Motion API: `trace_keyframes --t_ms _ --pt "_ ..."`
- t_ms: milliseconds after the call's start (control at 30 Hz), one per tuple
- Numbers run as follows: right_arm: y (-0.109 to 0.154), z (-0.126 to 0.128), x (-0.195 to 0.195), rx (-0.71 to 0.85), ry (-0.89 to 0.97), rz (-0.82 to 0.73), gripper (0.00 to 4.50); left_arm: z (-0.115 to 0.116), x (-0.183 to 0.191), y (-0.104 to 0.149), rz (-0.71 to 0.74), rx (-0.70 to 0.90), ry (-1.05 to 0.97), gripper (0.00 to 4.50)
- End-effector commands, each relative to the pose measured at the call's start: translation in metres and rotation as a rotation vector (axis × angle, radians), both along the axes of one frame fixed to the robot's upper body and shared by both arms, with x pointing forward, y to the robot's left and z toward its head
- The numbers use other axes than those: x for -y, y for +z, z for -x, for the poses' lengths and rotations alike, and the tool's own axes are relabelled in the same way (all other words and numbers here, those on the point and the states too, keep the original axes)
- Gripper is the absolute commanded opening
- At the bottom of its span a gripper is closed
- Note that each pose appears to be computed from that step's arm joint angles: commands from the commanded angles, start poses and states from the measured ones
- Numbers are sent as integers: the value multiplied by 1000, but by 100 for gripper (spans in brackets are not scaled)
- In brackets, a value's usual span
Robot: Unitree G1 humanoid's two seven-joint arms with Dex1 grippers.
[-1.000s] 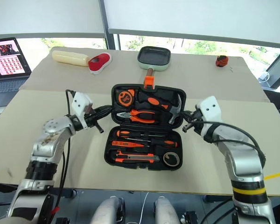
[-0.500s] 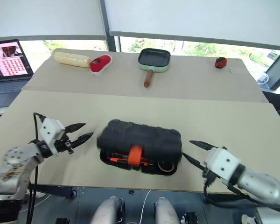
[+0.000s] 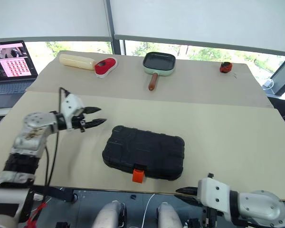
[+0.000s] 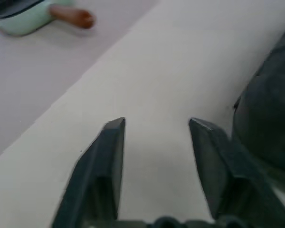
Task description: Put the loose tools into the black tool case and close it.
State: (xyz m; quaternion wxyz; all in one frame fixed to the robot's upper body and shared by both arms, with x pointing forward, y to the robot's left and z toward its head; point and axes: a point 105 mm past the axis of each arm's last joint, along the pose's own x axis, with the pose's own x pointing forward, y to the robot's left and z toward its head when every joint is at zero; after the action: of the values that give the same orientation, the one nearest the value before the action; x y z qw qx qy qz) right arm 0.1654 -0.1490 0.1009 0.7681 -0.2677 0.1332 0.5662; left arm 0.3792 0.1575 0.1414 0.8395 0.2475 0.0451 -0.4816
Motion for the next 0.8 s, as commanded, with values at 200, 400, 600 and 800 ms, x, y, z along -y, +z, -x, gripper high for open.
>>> trace_keyframes --t_ms 200,400,600,800 --pt "-11 -45 -6 105 -62 61 0 10 44 -21 -146 -8 -293 7" --pt "4 -96 20 260 -297 75 0 53 43 -14 -160 -116 -521 7" --pt "8 -86 32 206 -296 83 0 55 55 24 -44 -119 -513 7" --pt "24 -58 30 129 -226 60 0 73 92 31 -65 -108 -653 7"
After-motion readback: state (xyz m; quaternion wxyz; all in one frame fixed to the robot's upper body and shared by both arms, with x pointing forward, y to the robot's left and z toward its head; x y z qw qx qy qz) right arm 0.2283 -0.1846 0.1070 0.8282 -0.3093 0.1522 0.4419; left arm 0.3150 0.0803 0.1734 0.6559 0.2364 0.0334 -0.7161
